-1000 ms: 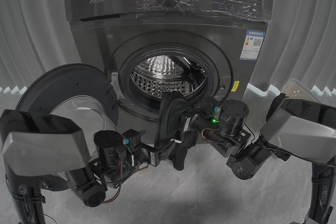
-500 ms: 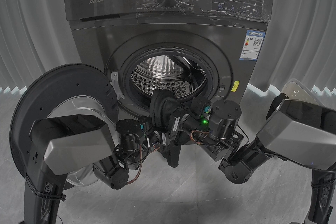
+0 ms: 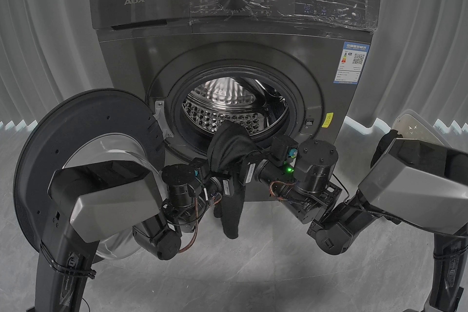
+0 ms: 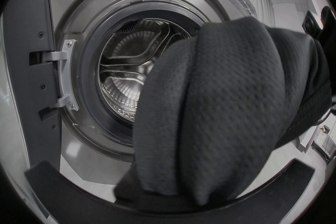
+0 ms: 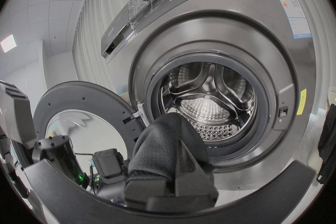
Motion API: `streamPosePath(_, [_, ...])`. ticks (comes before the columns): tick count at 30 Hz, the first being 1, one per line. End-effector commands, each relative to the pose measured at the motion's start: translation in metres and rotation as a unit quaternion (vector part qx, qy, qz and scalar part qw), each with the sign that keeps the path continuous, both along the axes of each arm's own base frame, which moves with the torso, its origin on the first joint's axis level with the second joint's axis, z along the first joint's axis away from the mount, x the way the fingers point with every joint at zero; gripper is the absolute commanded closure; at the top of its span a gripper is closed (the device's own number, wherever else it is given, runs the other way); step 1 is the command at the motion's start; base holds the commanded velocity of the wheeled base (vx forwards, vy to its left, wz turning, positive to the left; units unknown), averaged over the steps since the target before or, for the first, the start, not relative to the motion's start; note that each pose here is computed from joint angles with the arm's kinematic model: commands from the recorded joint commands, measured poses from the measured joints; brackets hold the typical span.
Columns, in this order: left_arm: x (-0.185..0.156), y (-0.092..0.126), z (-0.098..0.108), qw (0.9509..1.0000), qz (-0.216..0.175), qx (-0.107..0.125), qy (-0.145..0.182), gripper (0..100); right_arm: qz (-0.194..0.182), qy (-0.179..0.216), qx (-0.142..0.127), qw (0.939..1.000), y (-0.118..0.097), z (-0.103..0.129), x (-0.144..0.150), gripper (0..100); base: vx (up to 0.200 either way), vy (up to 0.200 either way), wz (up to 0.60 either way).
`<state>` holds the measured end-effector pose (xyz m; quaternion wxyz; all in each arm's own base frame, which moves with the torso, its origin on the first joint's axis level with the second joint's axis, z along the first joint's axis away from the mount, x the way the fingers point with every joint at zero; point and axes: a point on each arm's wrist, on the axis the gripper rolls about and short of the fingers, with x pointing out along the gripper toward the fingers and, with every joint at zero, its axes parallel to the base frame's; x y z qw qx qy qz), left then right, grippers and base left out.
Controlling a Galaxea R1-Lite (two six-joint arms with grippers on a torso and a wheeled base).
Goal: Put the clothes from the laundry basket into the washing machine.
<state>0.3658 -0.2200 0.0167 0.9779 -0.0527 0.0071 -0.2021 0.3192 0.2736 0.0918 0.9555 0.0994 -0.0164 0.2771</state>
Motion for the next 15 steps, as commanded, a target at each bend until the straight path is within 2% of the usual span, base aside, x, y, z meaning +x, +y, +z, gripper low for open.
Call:
streamPosePath(1, [0.003,0.004,0.003,0.9999,0.012,-0.004,-0.004,100,-0.002,0.01,-0.008,0.9999,-0.005,-0.005,-0.003,100,0.0,0.0,0.0])
streamPosePath(7, [0.006,0.009,0.01,0.9997,0.021,-0.01,-0.012,100,0.007,0.035,-0.025,0.9991,-0.016,-0.012,-0.02,100,0.0,0.0,0.0])
streamPosePath(8, [0.006,0.009,0.012,0.9996,0.021,-0.011,-0.014,100,0.006,0.038,-0.025,0.9989,-0.018,-0.012,-0.022,0,0.0,0.0,0.0])
streamPosePath(10, [0.006,0.01,0.018,0.9994,0.022,-0.015,-0.02,100,0.005,0.05,-0.034,0.9981,-0.025,-0.013,-0.029,0,0.0,0.0,0.0])
streamPosePath(12, [0.006,0.009,0.022,0.9993,0.022,-0.018,-0.023,100,0.007,0.072,-0.06,0.9955,-0.038,-0.019,-0.043,0,0.0,0.0,0.0])
streamPosePath(15, [0.005,0.01,0.028,0.9991,0.022,-0.022,-0.029,100,0.011,0.099,-0.086,0.9913,-0.049,-0.031,-0.057,0,0.0,0.0,0.0])
